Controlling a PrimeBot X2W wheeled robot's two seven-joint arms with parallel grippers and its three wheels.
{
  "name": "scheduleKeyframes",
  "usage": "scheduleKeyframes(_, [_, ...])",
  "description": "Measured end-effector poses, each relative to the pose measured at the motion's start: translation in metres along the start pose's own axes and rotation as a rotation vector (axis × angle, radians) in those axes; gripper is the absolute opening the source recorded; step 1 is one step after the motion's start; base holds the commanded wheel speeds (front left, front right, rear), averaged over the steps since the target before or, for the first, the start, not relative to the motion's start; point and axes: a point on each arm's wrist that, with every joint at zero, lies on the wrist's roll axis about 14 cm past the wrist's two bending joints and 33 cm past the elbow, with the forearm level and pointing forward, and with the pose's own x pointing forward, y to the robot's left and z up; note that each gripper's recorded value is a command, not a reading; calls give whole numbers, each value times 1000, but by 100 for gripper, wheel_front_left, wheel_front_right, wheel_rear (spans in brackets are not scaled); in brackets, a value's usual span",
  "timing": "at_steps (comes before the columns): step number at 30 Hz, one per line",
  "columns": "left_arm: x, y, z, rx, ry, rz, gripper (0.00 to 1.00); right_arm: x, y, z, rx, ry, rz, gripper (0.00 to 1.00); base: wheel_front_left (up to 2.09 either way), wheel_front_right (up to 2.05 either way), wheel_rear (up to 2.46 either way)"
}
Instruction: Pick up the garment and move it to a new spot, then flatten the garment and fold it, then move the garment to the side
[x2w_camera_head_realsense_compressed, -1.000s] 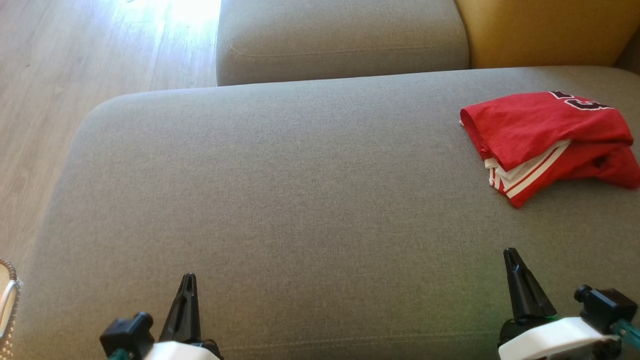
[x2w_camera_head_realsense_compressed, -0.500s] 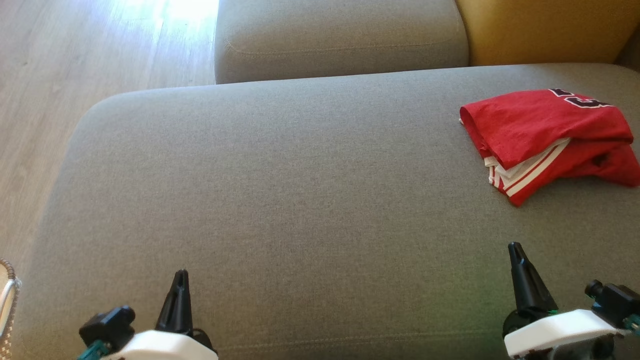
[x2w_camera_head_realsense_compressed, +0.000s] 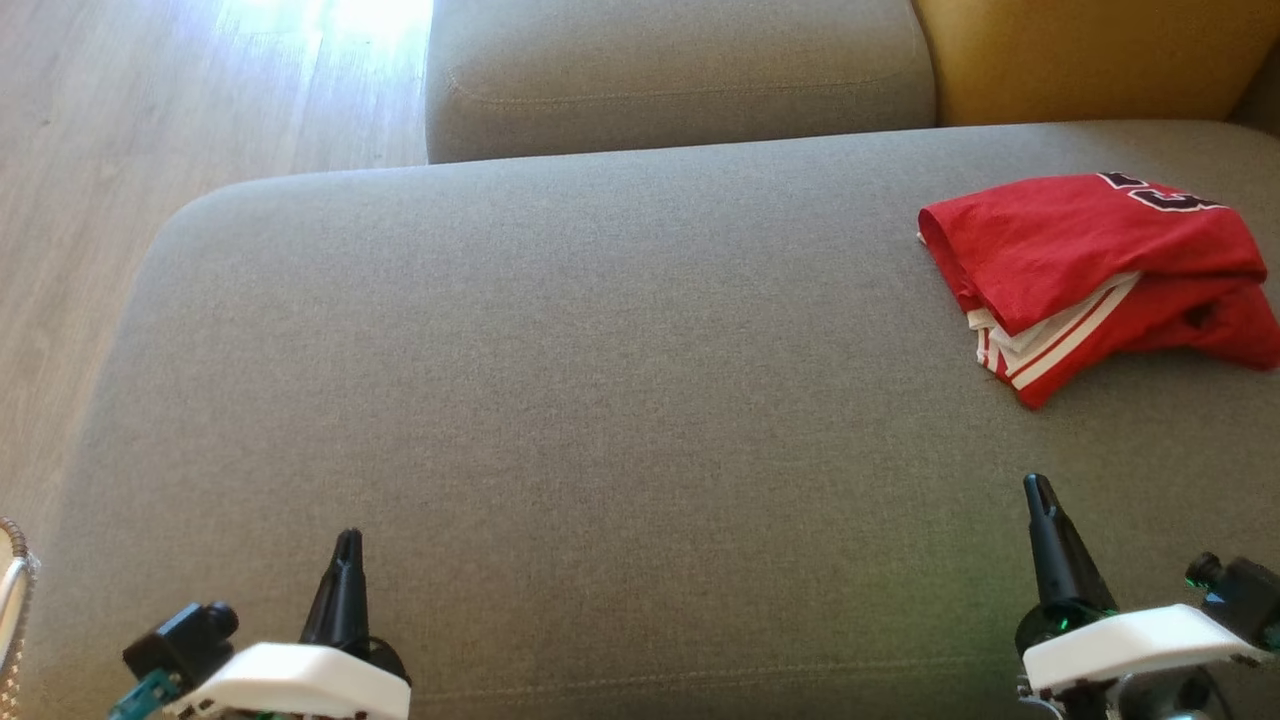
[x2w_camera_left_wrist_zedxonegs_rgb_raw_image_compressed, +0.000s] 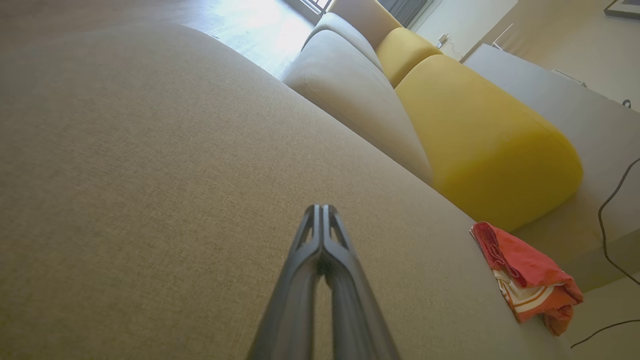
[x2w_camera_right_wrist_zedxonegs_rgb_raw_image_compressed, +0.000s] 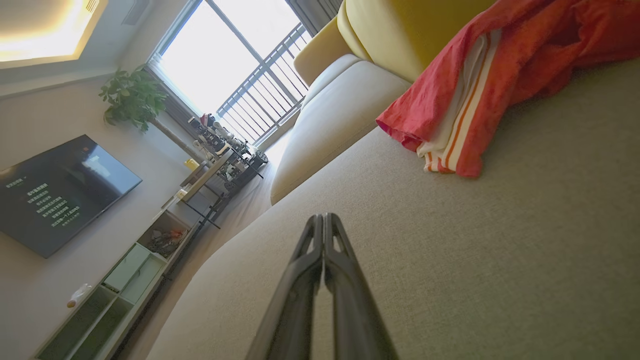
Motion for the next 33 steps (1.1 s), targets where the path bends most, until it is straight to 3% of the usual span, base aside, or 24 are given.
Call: scheduleKeyframes(33, [21, 8, 7, -399, 36, 8, 0, 13, -5, 2, 379, 17, -33, 0, 0, 0, 0])
